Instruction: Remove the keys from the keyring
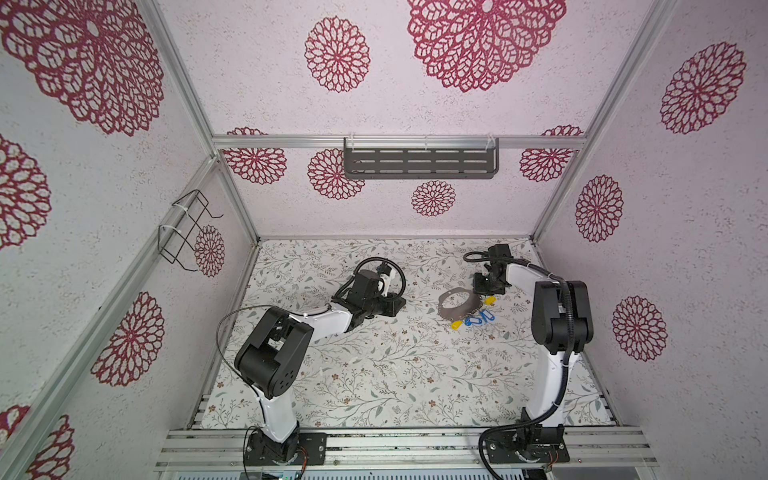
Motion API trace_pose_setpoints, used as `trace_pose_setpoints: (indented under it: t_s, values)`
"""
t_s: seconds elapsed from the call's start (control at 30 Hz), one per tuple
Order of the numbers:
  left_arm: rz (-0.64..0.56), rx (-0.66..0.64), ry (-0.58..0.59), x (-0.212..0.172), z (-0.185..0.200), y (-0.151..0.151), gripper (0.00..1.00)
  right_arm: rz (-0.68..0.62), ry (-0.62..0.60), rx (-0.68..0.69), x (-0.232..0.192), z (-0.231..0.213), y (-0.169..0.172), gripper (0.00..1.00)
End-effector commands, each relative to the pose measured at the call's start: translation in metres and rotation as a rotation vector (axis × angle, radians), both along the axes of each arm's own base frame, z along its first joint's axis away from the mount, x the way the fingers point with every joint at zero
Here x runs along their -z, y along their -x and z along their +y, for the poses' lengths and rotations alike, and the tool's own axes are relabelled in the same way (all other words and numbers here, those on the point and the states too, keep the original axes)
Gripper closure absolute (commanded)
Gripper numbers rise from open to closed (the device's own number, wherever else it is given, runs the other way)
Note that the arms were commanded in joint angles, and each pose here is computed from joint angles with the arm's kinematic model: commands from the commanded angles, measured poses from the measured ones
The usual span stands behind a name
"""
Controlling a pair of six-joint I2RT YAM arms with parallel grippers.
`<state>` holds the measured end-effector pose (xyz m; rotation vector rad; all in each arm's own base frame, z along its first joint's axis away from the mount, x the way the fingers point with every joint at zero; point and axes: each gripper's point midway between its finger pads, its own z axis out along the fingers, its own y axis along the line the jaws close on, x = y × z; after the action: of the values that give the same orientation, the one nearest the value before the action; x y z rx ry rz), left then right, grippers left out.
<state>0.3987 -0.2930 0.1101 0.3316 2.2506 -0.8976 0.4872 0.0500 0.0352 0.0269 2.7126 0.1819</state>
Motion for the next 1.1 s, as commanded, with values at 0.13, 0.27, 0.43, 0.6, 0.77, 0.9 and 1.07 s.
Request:
trace_pose_setpoints:
  t_s: [0.13, 0.27, 0.43, 0.6, 0.77, 0.9, 1.07]
  values:
    - [-0.181, -0.233, -0.003, -0.107, 0.098, -0.065, 0.72, -0.380, -0.417, -0.225, -0.129, 0.100, -0.013, 1.00]
    - [-0.170, -0.247, -0.084, -0.138, 0.130, -0.075, 0.79, -0.607, -0.664, -0.329, -0.185, 0.137, -0.001, 1.00]
    - [-0.253, -0.230, -0.087, -0.178, 0.141, -0.079, 0.70, -0.791, -0.979, -0.497, -0.244, 0.166, 0.032, 1.00]
    - [-0.231, -0.070, 0.096, -0.201, 0.101, -0.079, 0.67, -0.798, -1.300, -0.613, -0.290, 0.180, 0.054, 1.00]
    - [-0.201, 0.115, 0.224, -0.197, 0.040, -0.058, 0.70, -0.725, -1.368, -0.690, -0.302, 0.197, 0.062, 1.00]
    - [-0.179, 0.117, 0.215, -0.180, 0.028, -0.064, 0.66, -0.654, -1.306, -0.749, -0.296, 0.213, 0.068, 1.00]
    - [-0.191, 0.164, 0.234, -0.180, 0.018, -0.067, 0.60, -0.620, -1.271, -0.786, -0.295, 0.219, 0.077, 1.00]
